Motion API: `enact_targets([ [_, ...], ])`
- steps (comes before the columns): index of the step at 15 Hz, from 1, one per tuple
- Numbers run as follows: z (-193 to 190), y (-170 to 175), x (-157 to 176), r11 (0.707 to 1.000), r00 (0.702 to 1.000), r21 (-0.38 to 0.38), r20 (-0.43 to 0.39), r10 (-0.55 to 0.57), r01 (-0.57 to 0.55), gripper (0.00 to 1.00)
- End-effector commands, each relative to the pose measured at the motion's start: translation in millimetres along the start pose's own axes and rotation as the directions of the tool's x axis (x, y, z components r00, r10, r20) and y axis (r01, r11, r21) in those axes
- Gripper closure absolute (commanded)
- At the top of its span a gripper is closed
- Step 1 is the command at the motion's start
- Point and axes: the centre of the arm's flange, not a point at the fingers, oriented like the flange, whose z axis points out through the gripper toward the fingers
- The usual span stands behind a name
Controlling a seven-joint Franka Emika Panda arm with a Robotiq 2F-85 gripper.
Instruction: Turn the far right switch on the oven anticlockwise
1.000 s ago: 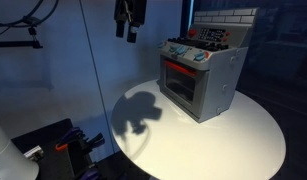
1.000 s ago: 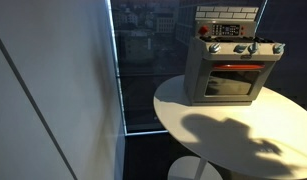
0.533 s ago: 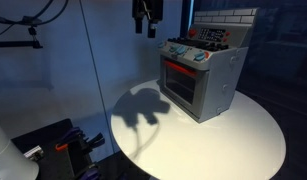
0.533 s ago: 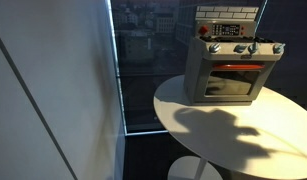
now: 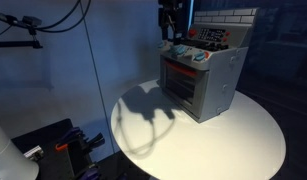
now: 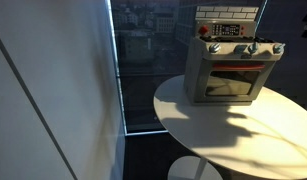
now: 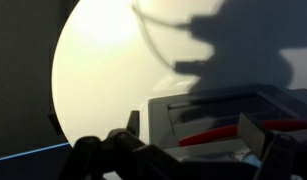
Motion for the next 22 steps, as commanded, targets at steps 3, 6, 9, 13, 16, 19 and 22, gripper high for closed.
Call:
enact_targets([
  [3,9.2,0.0,39.5,0.994,0.989,0.021,-0.093,0.113,-0.111,0.00],
  [6,10.9,1.2,46.7,0.991,0.985,0.021,-0.101,0.137,-0.135,0.00],
  [9,21.0,1.4,35.8,0.994,0.991,0.012,-0.088,0.105,-0.105,0.00],
  [13,22.4,1.7,35.4,0.994,0.988,0.011,-0.104,0.111,-0.110,0.00],
  [16,26.2,3.2,36.3,0.991,0.982,0.026,-0.139,0.130,-0.127,0.00],
  [19,30.1,4.0,37.0,0.990,0.974,0.043,-0.177,0.143,-0.138,0.00],
  [22,36.5,5.5,38.3,0.987,0.961,0.064,-0.223,0.160,-0.150,0.00],
])
